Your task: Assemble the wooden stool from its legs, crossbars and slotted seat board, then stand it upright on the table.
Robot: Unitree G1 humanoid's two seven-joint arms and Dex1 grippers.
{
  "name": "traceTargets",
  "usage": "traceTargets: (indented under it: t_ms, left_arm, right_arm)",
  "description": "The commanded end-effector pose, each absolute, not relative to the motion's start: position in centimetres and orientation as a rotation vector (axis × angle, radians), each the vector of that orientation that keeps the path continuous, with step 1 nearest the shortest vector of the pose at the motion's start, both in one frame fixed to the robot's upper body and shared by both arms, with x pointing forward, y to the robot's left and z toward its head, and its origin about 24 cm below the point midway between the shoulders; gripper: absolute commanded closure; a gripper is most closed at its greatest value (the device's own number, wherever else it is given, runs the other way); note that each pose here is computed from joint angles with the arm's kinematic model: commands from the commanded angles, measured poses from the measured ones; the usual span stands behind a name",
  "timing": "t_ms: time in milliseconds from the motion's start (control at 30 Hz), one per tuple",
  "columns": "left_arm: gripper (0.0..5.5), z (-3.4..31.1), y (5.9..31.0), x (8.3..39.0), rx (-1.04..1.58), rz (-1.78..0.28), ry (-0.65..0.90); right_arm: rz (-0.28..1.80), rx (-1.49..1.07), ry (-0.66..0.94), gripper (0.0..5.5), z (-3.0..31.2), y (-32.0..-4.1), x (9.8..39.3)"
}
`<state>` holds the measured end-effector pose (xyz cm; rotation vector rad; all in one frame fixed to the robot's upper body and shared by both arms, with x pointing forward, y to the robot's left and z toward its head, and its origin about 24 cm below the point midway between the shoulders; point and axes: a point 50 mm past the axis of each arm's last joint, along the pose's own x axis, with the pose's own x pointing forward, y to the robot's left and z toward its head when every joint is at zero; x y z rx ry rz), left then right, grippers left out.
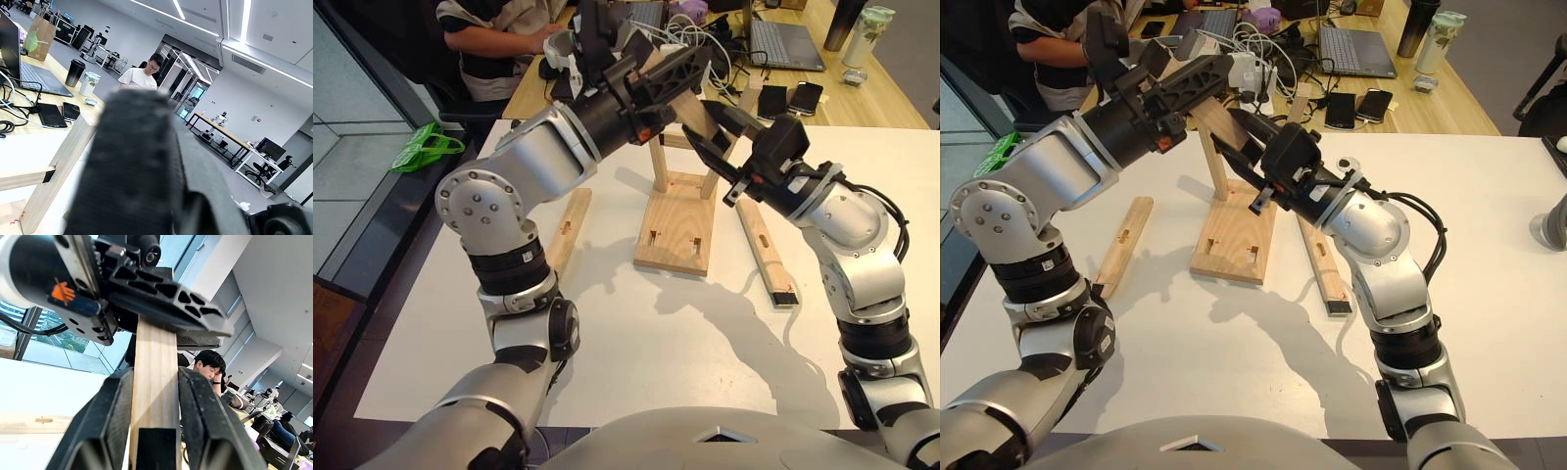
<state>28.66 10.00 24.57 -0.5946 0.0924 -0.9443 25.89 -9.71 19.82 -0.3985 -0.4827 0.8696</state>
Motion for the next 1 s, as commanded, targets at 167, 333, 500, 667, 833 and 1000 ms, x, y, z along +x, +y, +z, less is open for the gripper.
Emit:
traceTargets:
  t_ms: [167, 333, 500, 667, 833, 1000]
  left_arm:
    - [5.11, 23.6, 9.7, 28.1, -0.504, -0.974, 0.135]
    - [5.11, 23.9, 11.0, 28.5, -0.474, -0.905, 0.083]
    - [5.11, 24.9, 13.4, 30.2, -0.423, -0.675, -0.061]
    - [5.11, 23.6, 19.0, 31.4, -0.117, -0.192, -0.198]
    - [5.11, 14.6, 22.5, 29.1, 0.020, -0.041, 0.008]
    - [5.11, 11.5, 23.2, 28.9, -0.090, -0.063, 0.069]
  right_arm:
    - [0.869, -0.427, -0.491, 4.22, 19.8, -9.7, 26.1]
    - [0.818, -0.439, -0.469, 3.51, 19.7, -10.1, 26.5]
    - [0.778, -0.432, -0.437, 2.98, 19.2, -10.3, 26.7]
    - [0.739, -0.358, -0.389, 2.98, 18.6, -10.7, 26.8]
    - [0.622, -0.126, -0.261, 2.98, 17.2, -11.5, 27.2]
    - [0.483, 0.203, -0.119, 2.98, 16.0, -12.3, 27.7]
